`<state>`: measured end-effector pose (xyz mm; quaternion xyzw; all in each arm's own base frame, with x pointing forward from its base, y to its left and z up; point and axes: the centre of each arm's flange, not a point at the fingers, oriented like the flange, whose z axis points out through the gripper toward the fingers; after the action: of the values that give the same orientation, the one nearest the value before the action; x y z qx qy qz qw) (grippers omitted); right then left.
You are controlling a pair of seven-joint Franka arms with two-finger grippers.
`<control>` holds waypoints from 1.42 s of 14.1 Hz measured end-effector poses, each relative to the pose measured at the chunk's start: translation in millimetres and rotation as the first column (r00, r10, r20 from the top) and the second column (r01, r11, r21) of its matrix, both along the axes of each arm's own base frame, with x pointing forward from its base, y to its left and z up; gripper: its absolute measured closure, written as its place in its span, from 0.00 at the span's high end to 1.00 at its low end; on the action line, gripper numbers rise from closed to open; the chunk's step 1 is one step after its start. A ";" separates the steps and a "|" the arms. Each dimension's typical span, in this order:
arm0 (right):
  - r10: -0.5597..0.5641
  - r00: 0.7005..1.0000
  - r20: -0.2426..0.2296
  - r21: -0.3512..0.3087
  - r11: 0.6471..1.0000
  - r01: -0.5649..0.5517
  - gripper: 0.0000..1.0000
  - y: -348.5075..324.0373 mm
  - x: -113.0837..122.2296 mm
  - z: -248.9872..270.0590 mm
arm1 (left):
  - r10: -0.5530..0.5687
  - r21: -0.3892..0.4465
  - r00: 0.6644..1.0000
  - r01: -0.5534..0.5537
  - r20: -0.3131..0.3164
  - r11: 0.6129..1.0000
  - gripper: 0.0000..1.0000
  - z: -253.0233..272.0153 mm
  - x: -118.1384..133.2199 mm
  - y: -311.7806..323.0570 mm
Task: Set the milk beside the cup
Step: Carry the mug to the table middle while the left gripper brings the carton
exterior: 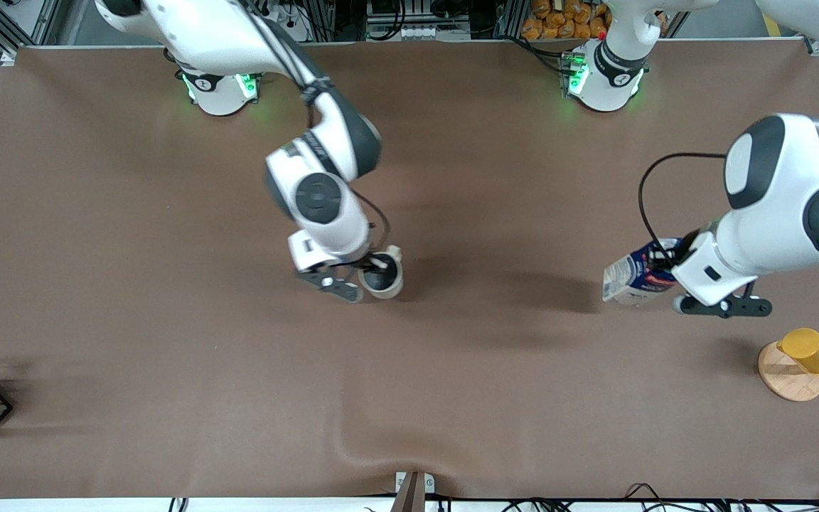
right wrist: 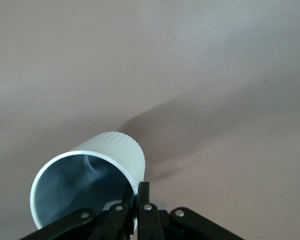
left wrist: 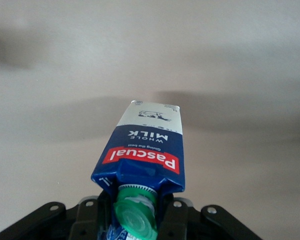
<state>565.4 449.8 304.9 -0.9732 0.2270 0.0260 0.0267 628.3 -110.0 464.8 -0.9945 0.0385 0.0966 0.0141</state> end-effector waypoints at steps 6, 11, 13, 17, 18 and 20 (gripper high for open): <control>-0.037 0.998 0.048 0.031 0.999 0.036 0.04 44.5 -12.0 -45.7 | -0.021 -0.010 1.000 0.021 -0.017 1.000 0.38 7.5 -15.3 -50.1; -0.037 0.998 0.049 0.029 0.999 0.036 0.41 44.9 -11.1 -46.1 | -0.035 -0.014 0.999 0.035 -0.027 0.999 0.38 8.4 -20.5 -63.1; -0.042 0.999 0.031 0.010 0.999 0.041 0.61 41.0 -6.2 -37.9 | -0.028 -0.014 0.999 0.028 -0.033 1.000 0.38 10.7 -27.8 -82.4; -0.034 0.999 -0.041 -0.043 0.999 0.032 1.00 15.9 21.4 20.9 | -0.008 -0.014 0.999 0.008 -0.036 1.000 0.38 16.9 -44.6 -123.7; -0.008 0.999 -0.050 -0.046 0.999 0.005 1.00 1.8 31.2 36.8 | 0.001 -0.013 0.999 -0.001 -0.038 1.000 0.38 17.8 -49.5 -134.4; 0.059 0.996 -0.063 -0.040 0.997 -0.062 1.00 -41.9 56.3 63.5 | 0.025 -0.005 0.999 -0.025 -0.043 1.000 0.38 18.3 -62.3 -160.9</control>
<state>621.7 407.9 368.4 -0.9787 0.1986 0.0521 -0.0013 566.1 -271.0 483.1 -0.9926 0.0267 0.1180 0.0093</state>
